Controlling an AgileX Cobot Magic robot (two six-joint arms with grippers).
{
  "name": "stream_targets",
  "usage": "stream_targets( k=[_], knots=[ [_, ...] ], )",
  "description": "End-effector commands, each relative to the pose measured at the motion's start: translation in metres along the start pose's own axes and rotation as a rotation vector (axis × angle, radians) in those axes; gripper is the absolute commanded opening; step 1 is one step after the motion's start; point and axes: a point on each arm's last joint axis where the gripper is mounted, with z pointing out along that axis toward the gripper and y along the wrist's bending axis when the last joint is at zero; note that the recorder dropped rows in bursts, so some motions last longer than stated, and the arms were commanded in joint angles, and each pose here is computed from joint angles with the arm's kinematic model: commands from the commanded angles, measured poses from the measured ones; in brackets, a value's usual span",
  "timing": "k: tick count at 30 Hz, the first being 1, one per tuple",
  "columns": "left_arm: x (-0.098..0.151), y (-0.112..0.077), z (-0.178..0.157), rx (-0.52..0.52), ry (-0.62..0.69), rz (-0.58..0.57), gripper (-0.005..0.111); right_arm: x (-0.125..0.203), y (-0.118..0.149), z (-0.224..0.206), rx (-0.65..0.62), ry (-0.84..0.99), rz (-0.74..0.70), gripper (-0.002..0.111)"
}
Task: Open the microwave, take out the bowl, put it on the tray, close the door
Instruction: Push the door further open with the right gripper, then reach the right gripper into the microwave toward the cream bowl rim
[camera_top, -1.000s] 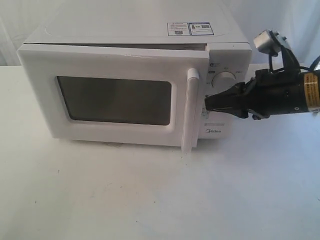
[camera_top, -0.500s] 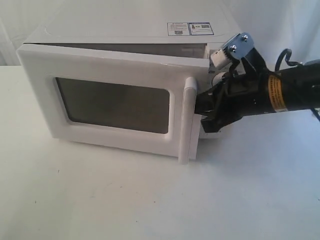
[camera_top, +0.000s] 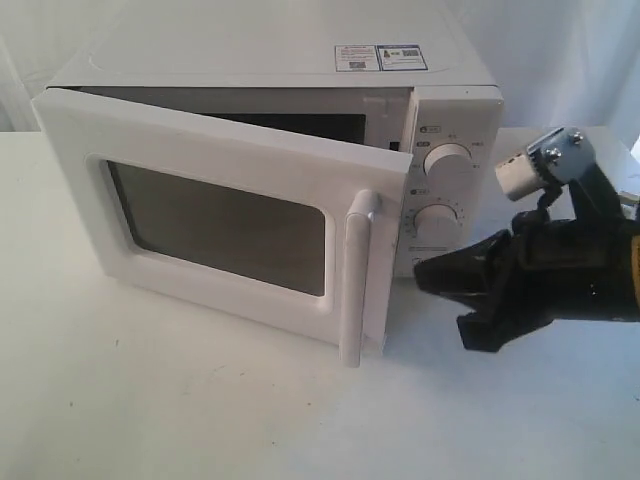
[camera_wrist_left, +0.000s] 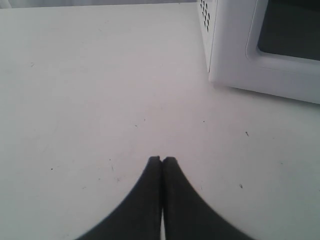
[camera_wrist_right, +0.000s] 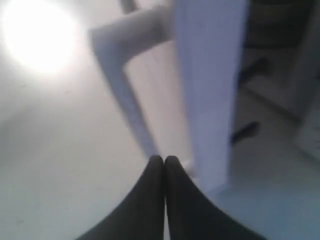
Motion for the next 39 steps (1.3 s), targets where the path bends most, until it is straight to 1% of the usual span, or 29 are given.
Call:
stream_targets(
  k=[1,3,7,11,16,20,26,30,35,37,39],
  knots=[
    [0.001,-0.001,0.0,0.007,-0.005,-0.006,0.0,-0.007,-0.03,-0.011,0.362,-0.027,-0.001,0.0],
    [0.001,-0.001,0.0,0.007,-0.005,-0.006,0.0,-0.015,-0.035,-0.009,0.366,-0.035,-0.006,0.0],
    [0.001,-0.001,0.0,0.007,-0.005,-0.006,0.0,-0.034,-0.028,0.011,0.162,-0.04,-0.046,0.0],
    [0.001,-0.001,0.0,0.007,-0.005,-0.006,0.0,-0.049,-0.024,0.03,0.086,-0.043,-0.114,0.0],
    [0.001,-0.001,0.0,0.007,-0.005,-0.006,0.0,-0.055,-0.001,0.042,-0.099,-0.031,-0.151,0.0],
    [0.001,-0.001,0.0,0.007,-0.005,-0.006,0.0,-0.051,0.023,0.038,-0.297,-0.029,-0.16,0.0],
    [0.001,-0.001,0.0,0.007,-0.005,-0.006,0.0,-0.051,0.042,0.029,-0.491,-0.035,-0.173,0.0],
    [0.001,-0.001,0.0,0.007,-0.005,-0.006,0.0,-0.05,0.052,0.034,-0.515,-0.02,-0.184,0.0],
    [0.001,-0.001,0.0,0.007,-0.005,-0.006,0.0,-0.044,0.074,0.051,-0.568,0.028,-0.212,0.0],
    [0.001,-0.001,0.0,0.007,-0.005,-0.006,0.0,-0.042,0.08,0.057,-0.561,0.042,-0.225,0.0],
    [0.001,-0.001,0.0,0.007,-0.005,-0.006,0.0,-0.04,0.084,0.064,-0.525,0.056,-0.237,0.0]
  ],
)
